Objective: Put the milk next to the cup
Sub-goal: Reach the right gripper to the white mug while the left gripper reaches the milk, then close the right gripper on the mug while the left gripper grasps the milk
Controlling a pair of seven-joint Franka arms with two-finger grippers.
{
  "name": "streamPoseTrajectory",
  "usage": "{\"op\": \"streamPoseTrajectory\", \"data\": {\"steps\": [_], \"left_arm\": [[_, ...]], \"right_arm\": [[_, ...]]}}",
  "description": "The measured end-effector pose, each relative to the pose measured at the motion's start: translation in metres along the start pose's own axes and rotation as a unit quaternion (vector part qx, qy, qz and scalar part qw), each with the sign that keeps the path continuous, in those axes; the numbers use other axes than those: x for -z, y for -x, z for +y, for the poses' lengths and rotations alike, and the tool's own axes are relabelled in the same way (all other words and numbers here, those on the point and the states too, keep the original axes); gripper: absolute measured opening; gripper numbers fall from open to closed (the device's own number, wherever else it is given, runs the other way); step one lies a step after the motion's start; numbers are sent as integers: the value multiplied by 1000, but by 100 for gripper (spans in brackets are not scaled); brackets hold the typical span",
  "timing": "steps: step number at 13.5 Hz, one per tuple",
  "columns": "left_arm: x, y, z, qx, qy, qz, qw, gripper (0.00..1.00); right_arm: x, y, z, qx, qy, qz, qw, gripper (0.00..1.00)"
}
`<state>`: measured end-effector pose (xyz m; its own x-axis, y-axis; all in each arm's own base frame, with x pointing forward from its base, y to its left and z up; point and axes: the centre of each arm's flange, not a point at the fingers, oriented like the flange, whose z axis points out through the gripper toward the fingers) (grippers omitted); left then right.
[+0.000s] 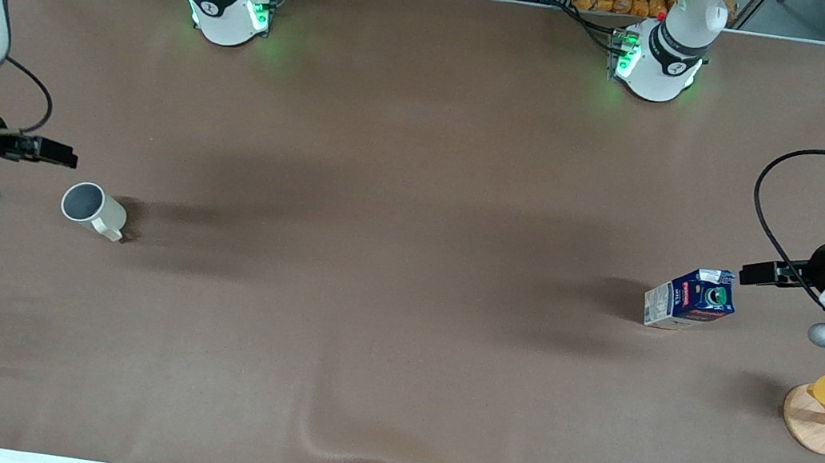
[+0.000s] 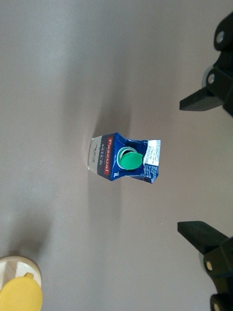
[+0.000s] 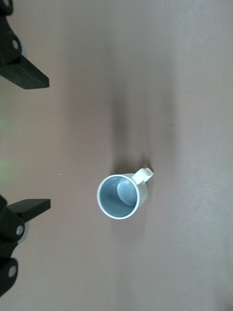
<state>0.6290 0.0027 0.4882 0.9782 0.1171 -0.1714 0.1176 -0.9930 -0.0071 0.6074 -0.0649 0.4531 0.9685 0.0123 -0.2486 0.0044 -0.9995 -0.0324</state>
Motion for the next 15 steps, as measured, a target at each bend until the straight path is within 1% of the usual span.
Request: {"op": "streamPoseTrajectory", "data": {"steps": [2, 4, 6, 8, 11, 15], "left_arm": [[-11, 0, 3, -3, -1, -4, 1000, 100], [-22, -1, 5, -5, -1, -6, 1000, 100], [-39, -2, 6, -5, -2, -14, 1000, 100], [-58, -5, 6, -5, -1, -21, 1000, 100], [-90, -14, 1, -1, 3, -17, 1000, 100], [-120, -22, 1, -1, 5, -32, 999, 100]], "right_arm": [[-37, -24, 6, 14, 0, -7, 1000, 100], [-73, -48, 9, 43, 2, -3, 999, 100], [-108, -63, 15, 68, 2, -1, 998, 100], [-128, -64, 22, 80, 3, 2, 997, 100], [-163, -58, 38, 100, 4, 14, 995, 100], [-181, -47, 47, 102, -3, -2, 995, 100]]}}
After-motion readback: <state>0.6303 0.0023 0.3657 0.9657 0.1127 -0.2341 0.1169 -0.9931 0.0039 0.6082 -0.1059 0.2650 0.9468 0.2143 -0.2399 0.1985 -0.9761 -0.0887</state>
